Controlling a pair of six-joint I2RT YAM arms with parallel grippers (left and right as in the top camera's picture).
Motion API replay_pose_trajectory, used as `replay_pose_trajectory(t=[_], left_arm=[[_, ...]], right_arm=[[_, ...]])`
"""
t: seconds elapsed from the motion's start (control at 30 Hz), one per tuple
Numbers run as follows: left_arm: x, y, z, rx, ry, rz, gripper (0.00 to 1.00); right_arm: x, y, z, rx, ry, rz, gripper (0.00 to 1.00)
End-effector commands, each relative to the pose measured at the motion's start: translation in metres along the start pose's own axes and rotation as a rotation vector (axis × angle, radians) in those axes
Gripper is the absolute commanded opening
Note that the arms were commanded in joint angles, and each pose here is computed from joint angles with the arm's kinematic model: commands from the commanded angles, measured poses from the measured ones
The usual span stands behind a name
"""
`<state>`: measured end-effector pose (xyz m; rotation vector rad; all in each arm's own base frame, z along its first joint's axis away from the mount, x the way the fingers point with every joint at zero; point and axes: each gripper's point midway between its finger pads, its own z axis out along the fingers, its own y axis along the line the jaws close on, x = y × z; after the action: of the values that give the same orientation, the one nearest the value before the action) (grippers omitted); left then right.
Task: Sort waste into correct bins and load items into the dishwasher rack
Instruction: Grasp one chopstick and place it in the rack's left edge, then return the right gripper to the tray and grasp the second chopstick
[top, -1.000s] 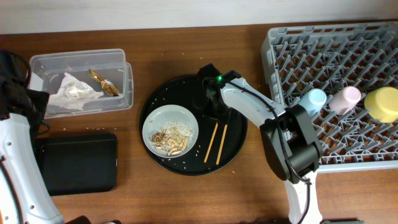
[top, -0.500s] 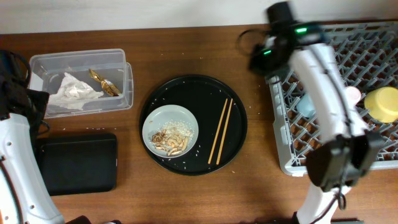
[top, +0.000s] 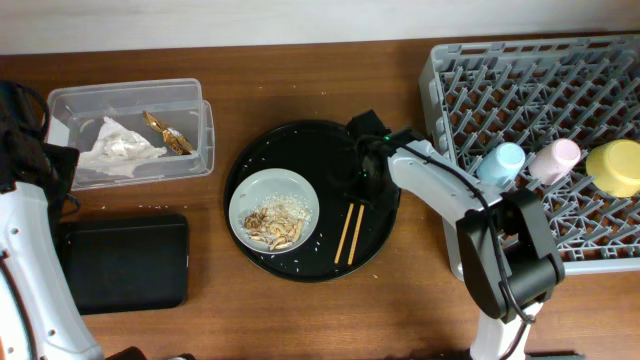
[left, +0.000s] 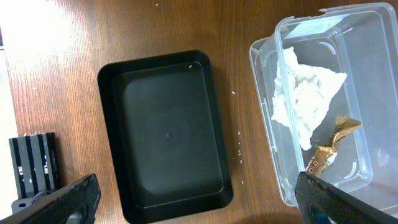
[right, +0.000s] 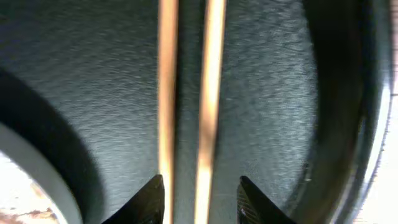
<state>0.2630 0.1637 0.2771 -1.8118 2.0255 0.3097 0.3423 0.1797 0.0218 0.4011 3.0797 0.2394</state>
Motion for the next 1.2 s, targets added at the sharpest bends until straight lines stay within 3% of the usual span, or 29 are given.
replay_pose_trajectory(t=[0.0,0.1,0.53,0.63,0.7,0.77,0.87,0.93,0.97,1.07,1.17], left_arm=[[-0.002,0.002,-0.002,0.001,-0.010,-0.015,0.99],[-0.002,0.002,-0.002,0.002,-0.010,-0.015,0.99],[-0.002,0.002,-0.002,0.002,-0.010,-0.015,0.99],[-0.002,0.002,-0.002,0.002,-0.010,-0.015,0.99],[-0.002,0.002,-0.002,0.001,-0.010,-0.015,0.99],[-0.002,0.002,-0.002,0.002,-0.010,-0.015,0.99],[-0.002,0.002,-0.002,0.001,-0.010,-0.015,0.99],[-0.002,0.002,-0.002,0.001,-0.010,-0.015,0.99],[-0.002,0.002,-0.002,0.002,-0.010,-0.015,0.99],[-0.002,0.002,-0.002,0.001,-0.010,-0.015,0.99],[-0.002,0.002,-0.002,0.002,-0.010,-0.015,0.99]], right_arm=[[0.001,-0.015,0.007,0.073,-0.047,0.052,0.36],[-0.001,-0.012,0.010,0.075,-0.072,0.037,0.32],[0.008,-0.005,0.028,0.156,-0.118,0.027,0.31],[0.011,-0.010,0.039,0.182,-0.097,0.027,0.22],[0.012,-0.011,0.040,0.188,-0.091,0.027,0.07],[0.014,-0.011,0.035,0.191,-0.083,0.027,0.04],[0.002,0.005,-0.011,0.157,-0.116,-0.016,0.04],[-0.016,0.015,-0.066,0.110,-0.171,-0.097,0.04],[-0.039,0.014,-0.119,0.081,-0.255,-0.215,0.04],[-0.083,-0.031,-0.198,0.106,-0.380,-0.244,0.04],[-0.114,-0.088,-0.213,0.184,-0.385,-0.403,0.04]])
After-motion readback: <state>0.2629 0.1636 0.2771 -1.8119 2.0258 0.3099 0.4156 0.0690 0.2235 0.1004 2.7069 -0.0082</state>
